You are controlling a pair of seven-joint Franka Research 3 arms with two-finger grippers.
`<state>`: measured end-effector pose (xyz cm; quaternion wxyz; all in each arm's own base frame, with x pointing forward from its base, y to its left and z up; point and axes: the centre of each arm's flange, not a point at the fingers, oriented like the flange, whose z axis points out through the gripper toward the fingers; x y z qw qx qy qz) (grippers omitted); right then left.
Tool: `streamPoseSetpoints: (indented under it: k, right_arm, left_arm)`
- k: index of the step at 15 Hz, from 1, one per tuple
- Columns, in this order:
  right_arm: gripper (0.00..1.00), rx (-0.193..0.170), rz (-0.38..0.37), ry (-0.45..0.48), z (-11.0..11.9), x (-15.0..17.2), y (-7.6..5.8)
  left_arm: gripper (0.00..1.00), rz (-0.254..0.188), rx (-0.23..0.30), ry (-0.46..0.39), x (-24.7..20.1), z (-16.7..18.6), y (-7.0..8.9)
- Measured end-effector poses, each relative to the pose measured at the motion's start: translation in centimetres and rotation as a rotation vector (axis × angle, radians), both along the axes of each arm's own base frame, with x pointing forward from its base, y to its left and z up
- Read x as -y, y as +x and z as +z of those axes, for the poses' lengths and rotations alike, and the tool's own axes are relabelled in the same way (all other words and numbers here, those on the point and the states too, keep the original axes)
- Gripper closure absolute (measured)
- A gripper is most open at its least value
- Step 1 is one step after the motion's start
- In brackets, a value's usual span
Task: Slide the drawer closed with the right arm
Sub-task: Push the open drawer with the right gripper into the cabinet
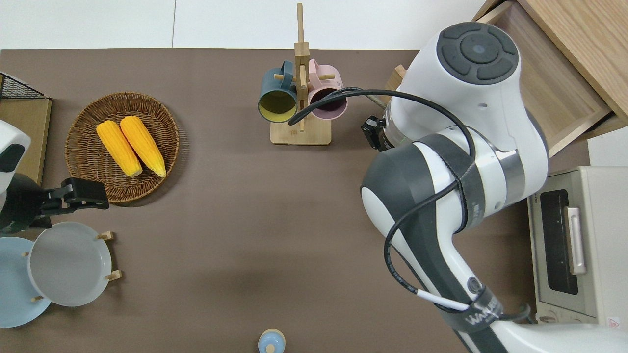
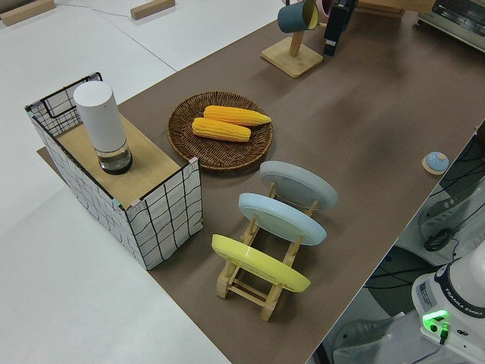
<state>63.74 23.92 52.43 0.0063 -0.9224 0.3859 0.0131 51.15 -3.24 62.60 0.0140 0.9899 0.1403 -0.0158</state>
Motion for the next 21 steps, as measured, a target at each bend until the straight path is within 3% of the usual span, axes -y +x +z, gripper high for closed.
streamPoseSetpoints:
  k: [4,11,21]
  right_arm:
    - [0.99,0.006,-0.065,0.001,-1.8,1.2,1.4]
    - [0.99,-0.006,-0.121,-0.004,-3.3,2.1,2.2]
    - [0.99,0.025,-0.176,-0.012,-5.5,6.1,4.6]
  left_arm:
    - [0.0,0.0,0.0,0.0,0.0,0.0,0.0]
    - [0.0,0.0,0.0,0.0,0.0,0.0,0.0]
    - [0.0,0.0,0.0,0.0,0.0,0.0,0.0]
